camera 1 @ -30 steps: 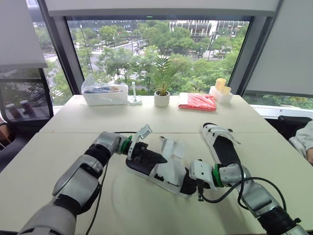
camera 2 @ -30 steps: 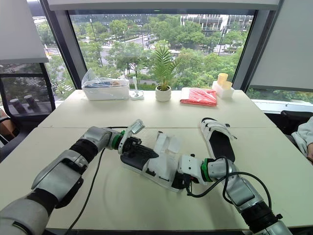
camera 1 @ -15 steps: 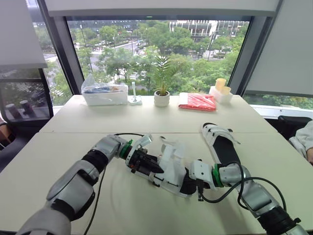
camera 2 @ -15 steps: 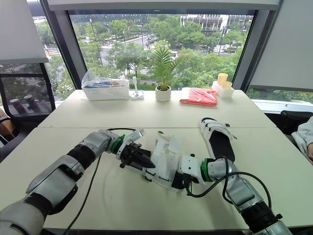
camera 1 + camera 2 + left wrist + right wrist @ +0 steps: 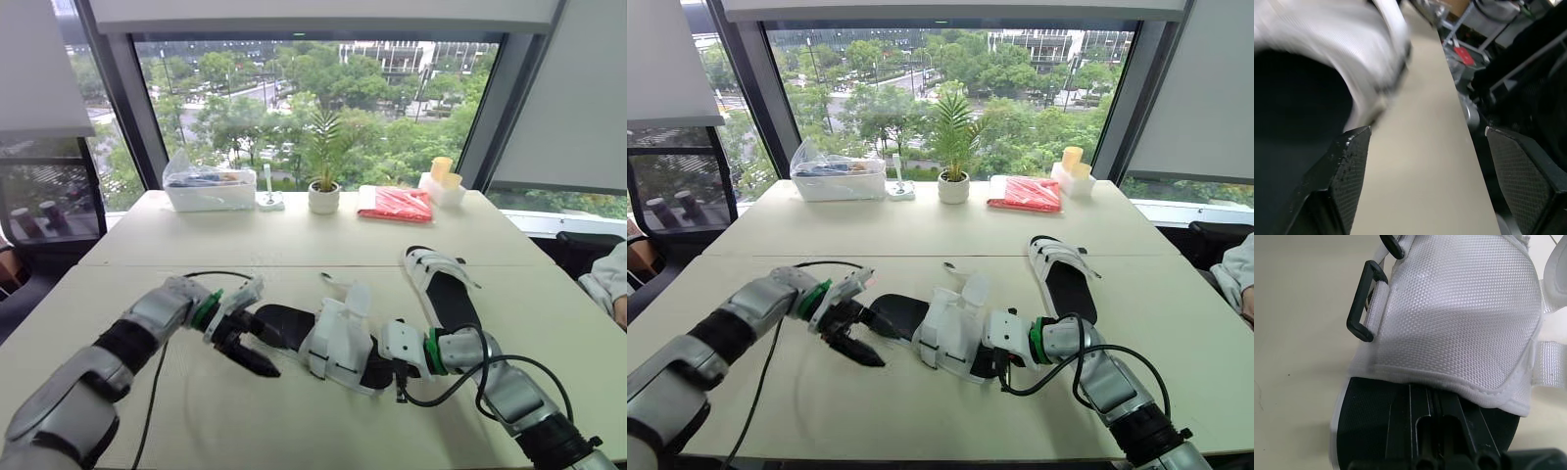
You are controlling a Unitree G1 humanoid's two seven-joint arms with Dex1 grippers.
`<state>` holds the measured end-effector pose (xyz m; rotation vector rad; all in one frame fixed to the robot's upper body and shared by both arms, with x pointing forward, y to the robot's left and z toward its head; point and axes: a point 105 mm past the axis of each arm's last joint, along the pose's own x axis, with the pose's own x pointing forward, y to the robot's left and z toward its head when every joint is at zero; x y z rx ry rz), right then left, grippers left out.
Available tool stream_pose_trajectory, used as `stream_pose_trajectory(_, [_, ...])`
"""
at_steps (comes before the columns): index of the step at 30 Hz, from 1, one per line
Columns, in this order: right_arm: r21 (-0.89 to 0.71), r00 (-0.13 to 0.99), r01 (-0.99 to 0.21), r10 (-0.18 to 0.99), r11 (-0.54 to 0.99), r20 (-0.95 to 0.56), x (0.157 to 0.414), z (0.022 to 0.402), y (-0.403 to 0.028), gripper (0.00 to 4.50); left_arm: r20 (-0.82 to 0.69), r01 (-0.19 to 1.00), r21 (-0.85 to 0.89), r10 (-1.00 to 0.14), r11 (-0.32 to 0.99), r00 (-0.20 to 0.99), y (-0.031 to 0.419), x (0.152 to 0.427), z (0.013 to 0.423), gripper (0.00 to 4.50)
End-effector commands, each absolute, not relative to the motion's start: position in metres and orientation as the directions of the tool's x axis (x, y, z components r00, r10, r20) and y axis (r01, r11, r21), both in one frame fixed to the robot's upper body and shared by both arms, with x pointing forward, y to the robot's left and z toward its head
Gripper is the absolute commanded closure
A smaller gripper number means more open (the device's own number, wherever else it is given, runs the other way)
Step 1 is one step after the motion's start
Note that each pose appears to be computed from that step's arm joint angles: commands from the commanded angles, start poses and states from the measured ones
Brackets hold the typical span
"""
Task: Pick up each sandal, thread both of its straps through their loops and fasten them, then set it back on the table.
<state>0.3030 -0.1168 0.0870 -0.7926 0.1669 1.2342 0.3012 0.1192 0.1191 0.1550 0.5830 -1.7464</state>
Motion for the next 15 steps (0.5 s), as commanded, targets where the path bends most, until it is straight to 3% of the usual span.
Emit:
stream_pose_trajectory(1, [-0.358,0.288,-0.931,0.746,0.071,-0.601,0.293,0.054,-0.115,4.5,-0.373,0.976,-0.146,-0.904,-0.162,-0.206,0.107,0.303,0.118,0.51])
stream_pose_trajectory(6, [-0.358,0.288,-0.931,0.744,0.07,-0.603,0.293,0.054,-0.116,4.5,-0.34,0.99,-0.07,-0.931,-0.119,-0.136,0.096,0.306,0.106,0.51])
stream_pose_trajectory(15, [-0.352,0.284,-0.933,0.743,0.07,-0.606,0.292,0.053,-0.117,4.5,-0.296,0.987,-0.051,-0.941,-0.154,-0.162,0.079,0.299,0.102,0.51])
